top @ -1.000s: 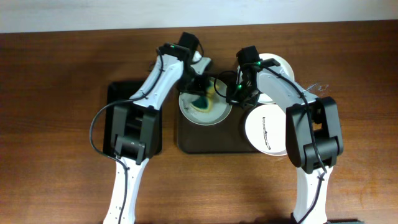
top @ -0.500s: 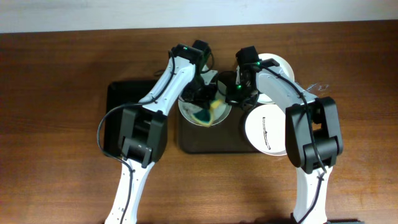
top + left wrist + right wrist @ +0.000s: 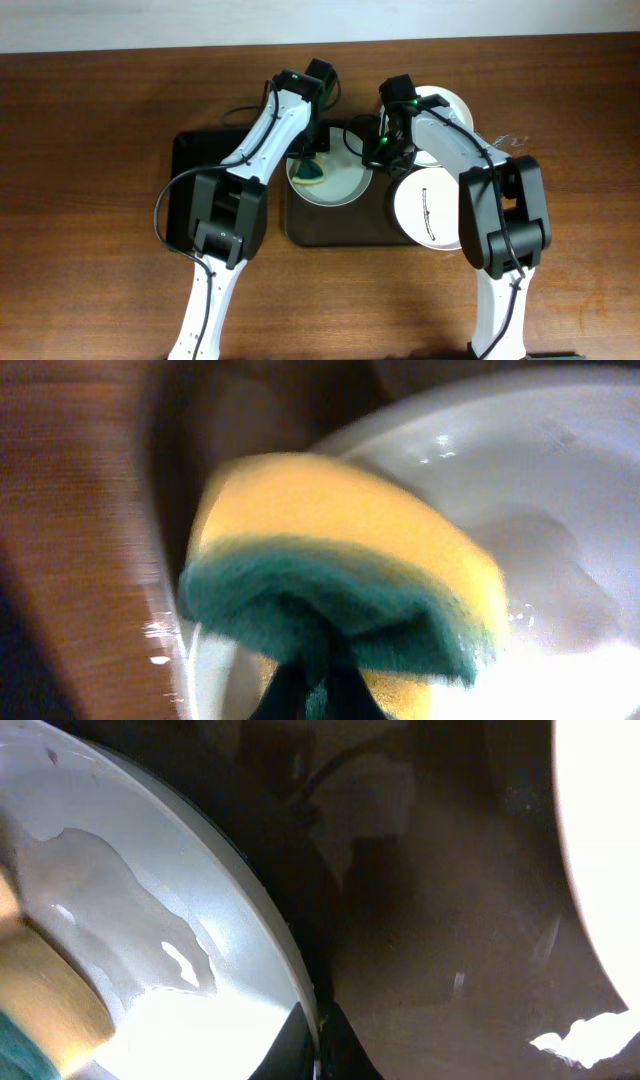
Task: Clean dirty plates on tray and stack at the side
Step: 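Scrub the white plate again with the sponge in the left gripper, then lift the white plate with the right gripper and set it at the right side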
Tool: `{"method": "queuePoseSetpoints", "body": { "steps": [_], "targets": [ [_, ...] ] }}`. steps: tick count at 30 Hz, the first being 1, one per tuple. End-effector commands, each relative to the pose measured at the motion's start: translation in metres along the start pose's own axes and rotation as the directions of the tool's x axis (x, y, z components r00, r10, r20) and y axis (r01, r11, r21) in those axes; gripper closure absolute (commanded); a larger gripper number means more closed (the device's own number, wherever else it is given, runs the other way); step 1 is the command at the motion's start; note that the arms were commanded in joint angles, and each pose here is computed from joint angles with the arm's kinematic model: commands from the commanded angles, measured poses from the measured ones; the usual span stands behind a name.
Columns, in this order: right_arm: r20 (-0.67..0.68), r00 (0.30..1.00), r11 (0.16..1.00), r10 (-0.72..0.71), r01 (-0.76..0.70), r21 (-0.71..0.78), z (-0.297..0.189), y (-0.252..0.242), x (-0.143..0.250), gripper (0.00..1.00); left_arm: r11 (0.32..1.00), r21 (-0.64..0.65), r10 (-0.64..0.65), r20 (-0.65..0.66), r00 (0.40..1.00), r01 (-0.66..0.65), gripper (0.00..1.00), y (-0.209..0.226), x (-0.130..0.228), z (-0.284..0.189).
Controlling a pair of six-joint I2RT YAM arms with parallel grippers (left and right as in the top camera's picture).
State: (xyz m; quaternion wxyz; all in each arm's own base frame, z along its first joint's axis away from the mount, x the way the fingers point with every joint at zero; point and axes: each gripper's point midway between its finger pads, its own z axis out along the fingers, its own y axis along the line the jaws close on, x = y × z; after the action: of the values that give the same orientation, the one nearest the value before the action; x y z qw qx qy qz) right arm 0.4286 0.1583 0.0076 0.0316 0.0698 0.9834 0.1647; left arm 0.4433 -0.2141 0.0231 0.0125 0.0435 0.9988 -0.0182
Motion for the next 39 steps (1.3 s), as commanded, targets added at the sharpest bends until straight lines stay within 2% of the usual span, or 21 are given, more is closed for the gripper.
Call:
{"method": "queuePoseSetpoints", "body": {
  "steps": [1, 2, 5, 7, 9, 10, 11, 14, 18, 21, 24, 27, 29, 32, 34, 37, 39],
  "targets": [
    [-0.032, 0.999, 0.998, 0.025, -0.024, 0.053, 0.014, -0.016, 0.008, 0.96, 0.883, 0.410, 0.274, -0.057, 0.960, -0.228, 1.00, -0.065, 0.029, -0.012],
    [-0.034, 0.999, 0.998, 0.026, -0.024, 0.053, 0.014, -0.017, 0.009, 0.96, 0.876, 0.427, 0.269, -0.049, 0.962, -0.224, 1.00, -0.066, 0.026, -0.013],
    [-0.036, 0.999, 0.998, 0.026, -0.024, 0.051, 0.014, -0.016, 0.009, 0.96, 0.883, 0.417, 0.208, 0.060, 0.976, -0.214, 1.00, -0.050, -0.011, -0.023],
    [-0.037, 0.999, 0.998, 0.023, -0.021, 0.051, 0.014, -0.016, 0.009, 0.96, 0.946, 0.315, 0.037, 0.145, 0.989, -0.082, 1.00, -0.007, -0.052, -0.051],
    [-0.042, 0.999, 0.999, 0.021, -0.019, 0.038, 0.014, -0.014, 0.010, 0.96, 0.953, 0.302, -0.051, 0.228, 0.972, -0.021, 1.00, 0.023, -0.076, -0.094],
    [-0.054, 0.998, 1.000, -0.026, 0.026, 0.000, 0.013, -0.007, 0.012, 0.96, 0.952, 0.306, -0.084, 0.276, 0.957, -0.005, 1.00, 0.041, -0.084, -0.121],
    [-0.059, 0.996, 0.997, -0.072, 0.071, -0.017, 0.005, -0.003, 0.015, 0.96, 0.950, 0.312, -0.118, 0.327, 0.938, 0.011, 1.00, 0.059, -0.089, -0.151],
    [0.004, 0.992, 0.992, -0.124, 0.124, 0.031, -0.033, 0.000, 0.011, 0.96, 0.948, 0.317, -0.164, 0.380, 0.910, 0.038, 1.00, 0.086, -0.086, -0.191],
    [0.214, 0.954, 0.951, -0.208, 0.146, 0.273, -0.117, -0.005, 0.000, 0.96, 0.945, 0.317, -0.206, 0.387, 0.899, 0.080, 1.00, 0.111, -0.078, -0.208],
    [0.344, 0.887, 0.836, -0.308, 0.080, 0.543, -0.175, -0.010, 0.004, 0.96, 0.945, 0.313, -0.208, 0.363, 0.908, 0.092, 1.00, 0.112, -0.073, -0.205],
    [0.375, 0.817, 0.675, -0.439, 0.024, 0.737, -0.204, 0.002, 0.017, 0.96, 0.945, 0.312, -0.208, 0.352, 0.913, 0.095, 1.00, 0.112, -0.070, -0.203],
    [0.395, 0.730, 0.547, -0.558, -0.035, 0.837, -0.225, 0.024, 0.030, 0.96, 0.951, 0.288, -0.210, 0.342, 0.916, 0.110, 1.00, 0.117, -0.067, -0.201],
    [0.399, 0.620, 0.438, -0.675, -0.098, 0.893, -0.249, 0.052, 0.040, 0.96, 0.954, 0.273, -0.211, 0.331, 0.920, 0.121, 1.00, 0.119, -0.064, -0.199],
    [0.395, 0.489, 0.334, -0.777, -0.212, 0.919, -0.279, 0.080, 0.054, 0.96, 0.954, 0.272, -0.211, 0.330, 0.920, 0.121, 1.00, 0.119, -0.064, -0.199],
    [0.391, 0.450, 0.316, -0.803, -0.236, 0.919, -0.285, 0.091, 0.061, 0.96, 0.954, 0.272, -0.211, 0.331, 0.920, 0.121, 1.00, 0.119, -0.064, -0.199],
    [0.392, 0.451, 0.322, -0.802, -0.227, 0.919, -0.283, 0.092, 0.062, 0.96, 0.954, 0.272, -0.211, 0.331, 0.920, 0.121, 1.00, 0.119, -0.064, -0.199],
    [0.455, 0.458, 0.397, -0.764, -0.222, 0.891, -0.275, 0.090, 0.061, 0.96, 0.955, 0.273, -0.211, 0.330, 0.920, 0.121, 1.00, 0.119, -0.064, -0.199]
  ]
}}
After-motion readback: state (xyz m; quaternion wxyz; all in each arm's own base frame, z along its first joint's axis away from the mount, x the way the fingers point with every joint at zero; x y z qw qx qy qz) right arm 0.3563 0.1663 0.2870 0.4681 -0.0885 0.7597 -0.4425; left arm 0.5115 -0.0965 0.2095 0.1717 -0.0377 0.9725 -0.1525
